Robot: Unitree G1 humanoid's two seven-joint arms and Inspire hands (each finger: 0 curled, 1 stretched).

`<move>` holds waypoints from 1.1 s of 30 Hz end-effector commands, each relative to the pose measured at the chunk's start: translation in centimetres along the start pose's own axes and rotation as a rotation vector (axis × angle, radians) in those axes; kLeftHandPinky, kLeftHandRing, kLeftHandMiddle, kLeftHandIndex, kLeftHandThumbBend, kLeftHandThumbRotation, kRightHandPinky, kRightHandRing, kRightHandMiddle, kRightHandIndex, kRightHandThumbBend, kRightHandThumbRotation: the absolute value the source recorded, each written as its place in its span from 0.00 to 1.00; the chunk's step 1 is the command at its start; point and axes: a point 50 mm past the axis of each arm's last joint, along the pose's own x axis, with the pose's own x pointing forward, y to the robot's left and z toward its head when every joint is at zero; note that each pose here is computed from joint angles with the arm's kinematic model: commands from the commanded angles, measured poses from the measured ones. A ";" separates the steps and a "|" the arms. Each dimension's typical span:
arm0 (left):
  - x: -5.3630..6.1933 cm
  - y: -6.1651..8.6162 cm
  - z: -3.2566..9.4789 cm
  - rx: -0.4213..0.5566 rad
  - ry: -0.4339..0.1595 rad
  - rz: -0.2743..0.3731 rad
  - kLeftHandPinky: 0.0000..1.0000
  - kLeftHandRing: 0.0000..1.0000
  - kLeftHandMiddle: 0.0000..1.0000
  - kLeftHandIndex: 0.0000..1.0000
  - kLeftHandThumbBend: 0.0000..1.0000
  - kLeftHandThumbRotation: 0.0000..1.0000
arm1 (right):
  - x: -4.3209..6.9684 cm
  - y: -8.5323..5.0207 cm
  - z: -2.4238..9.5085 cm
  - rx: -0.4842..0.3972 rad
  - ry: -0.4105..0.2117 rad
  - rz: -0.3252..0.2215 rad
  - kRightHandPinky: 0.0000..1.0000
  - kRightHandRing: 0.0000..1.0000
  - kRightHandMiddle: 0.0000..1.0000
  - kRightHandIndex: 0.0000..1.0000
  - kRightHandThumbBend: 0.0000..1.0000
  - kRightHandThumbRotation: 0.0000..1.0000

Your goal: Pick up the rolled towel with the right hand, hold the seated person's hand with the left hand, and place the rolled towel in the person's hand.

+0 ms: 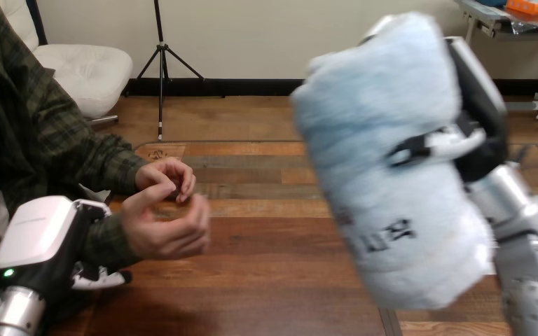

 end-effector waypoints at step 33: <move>1.7 1.1 4.7 -0.061 -0.143 0.043 0.33 0.34 0.38 0.39 0.88 0.00 | 5.5 3.7 -2.5 0.062 -0.144 0.198 0.07 0.13 0.21 0.19 0.72 0.00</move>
